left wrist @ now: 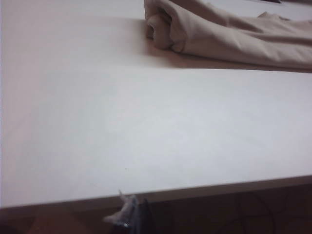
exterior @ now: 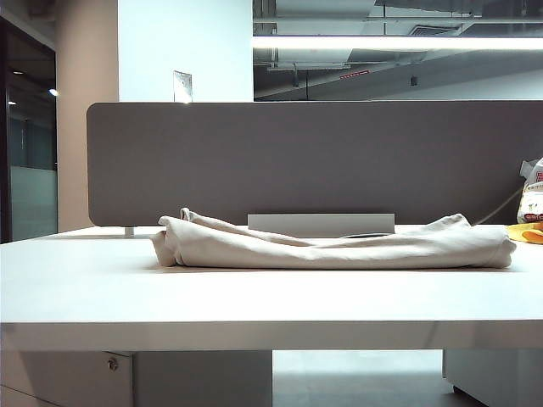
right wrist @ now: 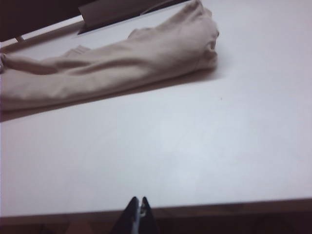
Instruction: Fold the bottom side of the T-shirt horizontally towards the center, about one-third of the way, then fold the sleeve back towards the center, creating a straight line along the edge of the T-shirt, and finally fold the bottom of the T-shirt up towards the top, creating a neat rectangle.
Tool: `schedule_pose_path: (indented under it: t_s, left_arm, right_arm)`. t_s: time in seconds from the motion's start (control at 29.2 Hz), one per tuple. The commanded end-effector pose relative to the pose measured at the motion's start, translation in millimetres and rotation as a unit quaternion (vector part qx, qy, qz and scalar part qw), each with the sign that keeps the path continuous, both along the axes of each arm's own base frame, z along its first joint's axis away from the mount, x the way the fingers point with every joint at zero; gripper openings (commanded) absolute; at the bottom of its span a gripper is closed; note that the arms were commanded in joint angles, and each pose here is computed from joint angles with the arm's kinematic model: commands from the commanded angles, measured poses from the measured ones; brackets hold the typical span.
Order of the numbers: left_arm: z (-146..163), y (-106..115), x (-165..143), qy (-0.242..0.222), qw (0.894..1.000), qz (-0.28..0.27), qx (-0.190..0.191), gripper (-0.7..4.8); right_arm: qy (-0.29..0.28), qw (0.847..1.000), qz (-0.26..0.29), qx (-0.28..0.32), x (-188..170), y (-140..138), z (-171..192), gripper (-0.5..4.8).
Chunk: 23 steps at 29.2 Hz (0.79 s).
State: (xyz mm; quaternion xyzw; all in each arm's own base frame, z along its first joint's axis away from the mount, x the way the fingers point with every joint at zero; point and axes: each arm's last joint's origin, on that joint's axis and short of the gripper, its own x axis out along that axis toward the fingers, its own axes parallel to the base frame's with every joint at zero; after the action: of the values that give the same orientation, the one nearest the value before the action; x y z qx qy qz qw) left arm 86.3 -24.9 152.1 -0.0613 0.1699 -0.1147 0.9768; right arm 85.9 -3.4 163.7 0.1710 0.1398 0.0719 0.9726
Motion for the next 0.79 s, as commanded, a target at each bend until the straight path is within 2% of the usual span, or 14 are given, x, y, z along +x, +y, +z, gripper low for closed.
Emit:
schedule_pose_path:
  t_s: [0.03, 0.51, 0.65, 0.79]
  left_arm:
    - [0.6, 0.0, 0.0, -0.005, 1.0, -0.005, 0.01, -0.06]
    - [-4.6, 0.3, 0.5, -0.001, 0.999, -0.006, 0.038, -0.06]
    - [-4.7, -0.8, 0.2, 0.001, 0.999, -0.023, 0.029, -0.05]
    - [-4.7, -0.4, 0.3, 0.004, 1.0, -0.013, 0.021, -0.05]
  right_arm:
    - [0.012, 1.0, 0.001, 0.003, 1.6, -0.2, -8.7, -0.02]
    - [0.015, 1.0, 0.006, -0.013, 2.1, -0.2, -12.7, -0.01]
    - [0.01, 0.999, 0.046, -0.011, 1.7, 2.0, -12.4, 0.0]
    - [0.008, 0.998, 0.069, -0.004, 1.3, 3.3, -12.1, 0.01]
